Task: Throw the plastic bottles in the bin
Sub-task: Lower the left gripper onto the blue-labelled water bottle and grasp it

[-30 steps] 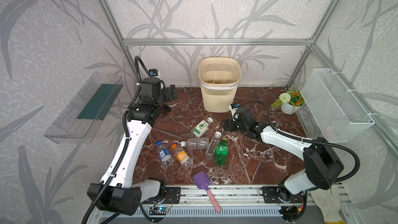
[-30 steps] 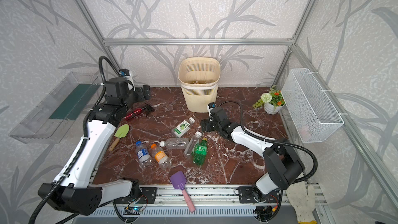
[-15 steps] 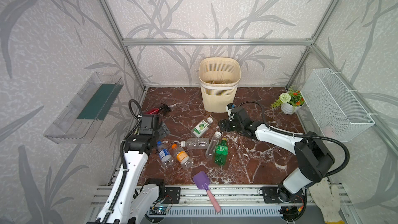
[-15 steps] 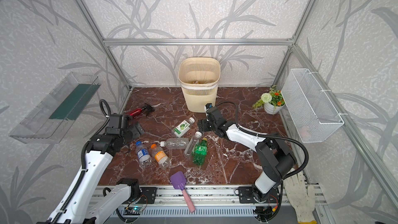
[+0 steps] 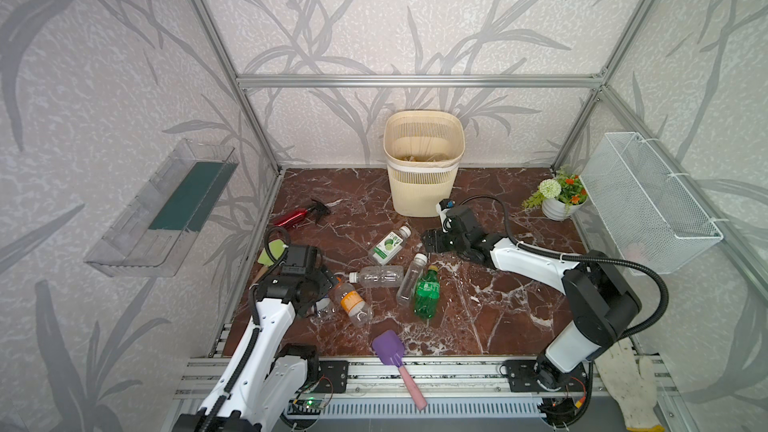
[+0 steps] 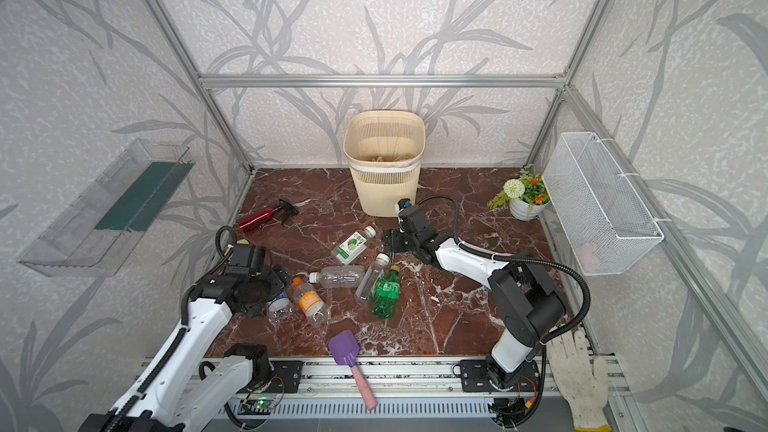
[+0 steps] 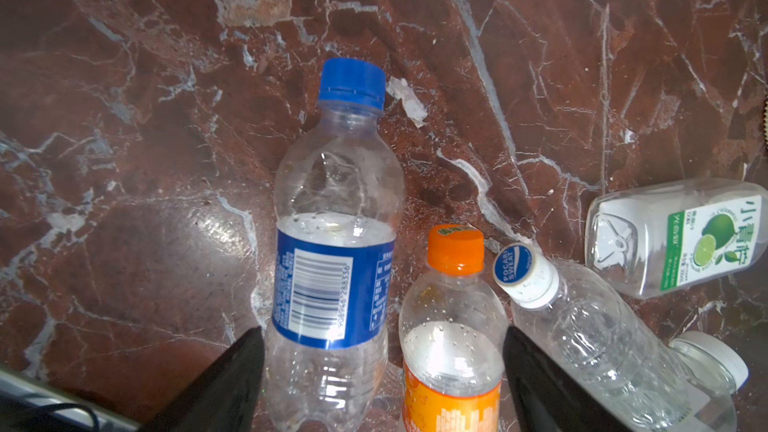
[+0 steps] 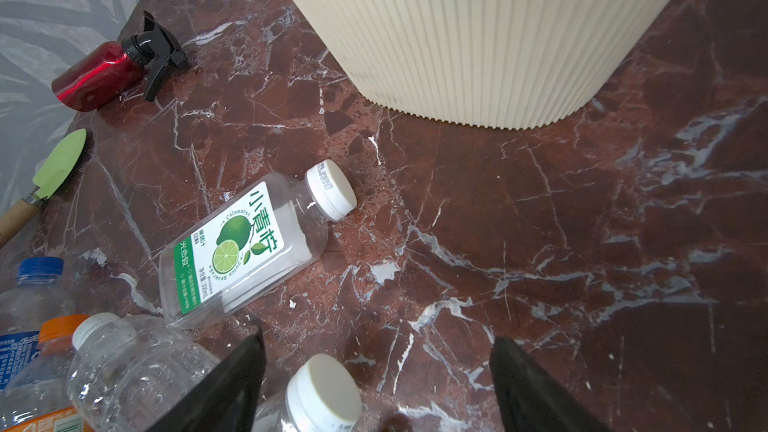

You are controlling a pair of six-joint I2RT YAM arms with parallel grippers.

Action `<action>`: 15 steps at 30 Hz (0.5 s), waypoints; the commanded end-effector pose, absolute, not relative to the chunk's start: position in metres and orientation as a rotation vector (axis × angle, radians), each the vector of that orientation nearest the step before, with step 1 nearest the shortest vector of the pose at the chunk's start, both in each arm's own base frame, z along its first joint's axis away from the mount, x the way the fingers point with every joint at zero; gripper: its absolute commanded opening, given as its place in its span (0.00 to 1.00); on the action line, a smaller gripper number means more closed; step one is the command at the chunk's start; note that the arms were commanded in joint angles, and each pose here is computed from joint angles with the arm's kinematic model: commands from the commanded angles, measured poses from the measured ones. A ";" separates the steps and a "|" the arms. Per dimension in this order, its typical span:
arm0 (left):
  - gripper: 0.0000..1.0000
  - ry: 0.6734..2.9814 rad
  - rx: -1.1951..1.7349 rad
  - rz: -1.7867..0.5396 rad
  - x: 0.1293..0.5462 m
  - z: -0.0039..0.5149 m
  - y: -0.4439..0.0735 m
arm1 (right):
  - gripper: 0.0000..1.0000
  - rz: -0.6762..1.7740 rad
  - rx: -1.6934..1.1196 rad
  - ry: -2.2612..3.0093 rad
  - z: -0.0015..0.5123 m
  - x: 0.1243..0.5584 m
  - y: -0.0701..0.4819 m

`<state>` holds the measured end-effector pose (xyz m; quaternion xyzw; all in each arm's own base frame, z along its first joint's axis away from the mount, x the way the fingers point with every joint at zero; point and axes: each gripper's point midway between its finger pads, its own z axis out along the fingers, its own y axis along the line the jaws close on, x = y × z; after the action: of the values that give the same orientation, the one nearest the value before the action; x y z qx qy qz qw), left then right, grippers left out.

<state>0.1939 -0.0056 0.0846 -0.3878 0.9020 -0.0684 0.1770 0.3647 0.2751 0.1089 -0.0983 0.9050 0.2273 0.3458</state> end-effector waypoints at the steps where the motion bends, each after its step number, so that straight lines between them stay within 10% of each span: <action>1: 0.88 2.543 -1.208 -0.161 0.184 0.075 -0.001 | 0.85 0.593 -0.231 2.362 0.100 0.367 0.273; 15: 0.74 2.542 -1.277 -0.147 0.178 0.046 0.000 | 0.85 0.596 -0.205 2.363 0.095 0.370 0.269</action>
<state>0.1759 -0.0034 0.0467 -0.4265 0.8923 -0.0539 0.1379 0.3676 0.2715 0.0972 -0.0866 0.9089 0.2277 0.3384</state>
